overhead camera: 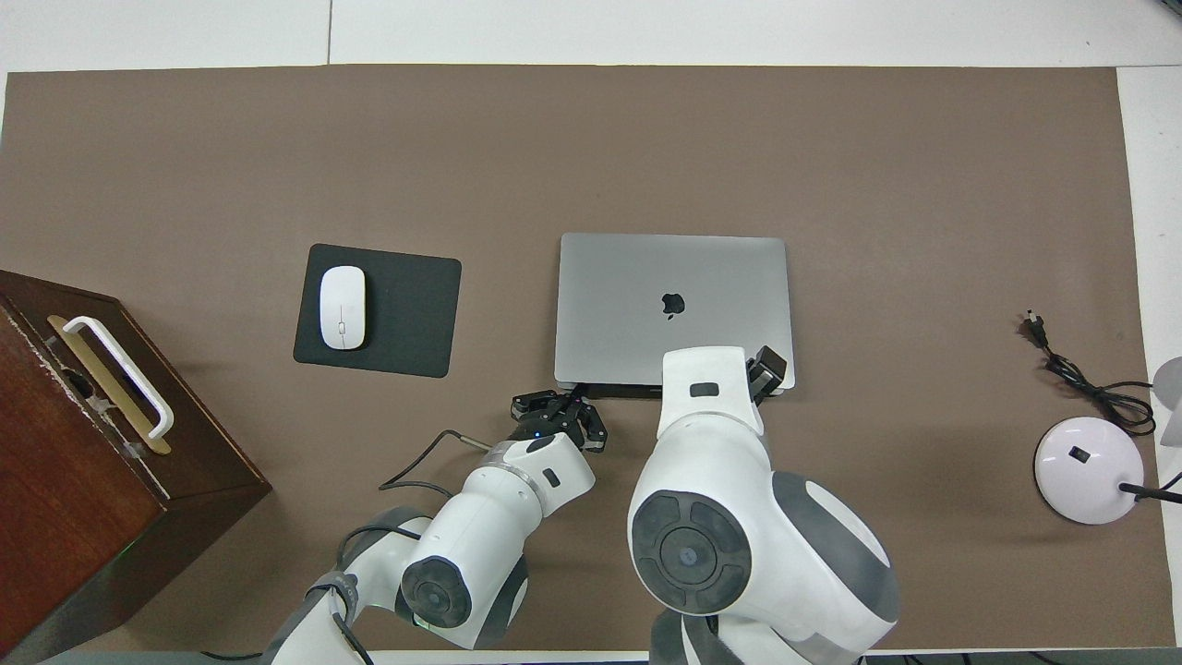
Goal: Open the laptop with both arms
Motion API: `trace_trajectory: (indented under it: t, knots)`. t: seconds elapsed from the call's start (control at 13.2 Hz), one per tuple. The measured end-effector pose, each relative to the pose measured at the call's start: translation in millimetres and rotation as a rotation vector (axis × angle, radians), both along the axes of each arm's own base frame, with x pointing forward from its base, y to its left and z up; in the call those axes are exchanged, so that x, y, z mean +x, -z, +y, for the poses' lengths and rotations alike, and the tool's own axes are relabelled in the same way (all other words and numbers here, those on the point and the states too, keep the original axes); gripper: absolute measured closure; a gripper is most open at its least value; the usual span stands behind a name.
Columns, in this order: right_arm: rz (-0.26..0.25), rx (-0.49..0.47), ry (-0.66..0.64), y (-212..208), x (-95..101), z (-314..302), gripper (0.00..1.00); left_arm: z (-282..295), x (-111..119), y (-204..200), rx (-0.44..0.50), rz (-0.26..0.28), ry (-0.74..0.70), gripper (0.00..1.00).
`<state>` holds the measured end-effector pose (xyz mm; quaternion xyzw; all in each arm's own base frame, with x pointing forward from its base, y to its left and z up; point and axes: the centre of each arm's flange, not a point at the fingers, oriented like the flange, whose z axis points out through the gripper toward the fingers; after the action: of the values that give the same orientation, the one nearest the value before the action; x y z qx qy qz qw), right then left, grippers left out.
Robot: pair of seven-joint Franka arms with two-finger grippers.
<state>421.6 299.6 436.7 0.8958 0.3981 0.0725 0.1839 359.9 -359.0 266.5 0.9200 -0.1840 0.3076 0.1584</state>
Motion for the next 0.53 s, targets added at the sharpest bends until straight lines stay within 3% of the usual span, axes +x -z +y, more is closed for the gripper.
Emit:
trace_trajectory:
  t: [0.53]
  knots:
    - [-0.010,0.006,-0.006,8.4,-1.4,-0.2,0.00,0.3,0.4,0.0,0.000,0.000,-0.001,0.99]
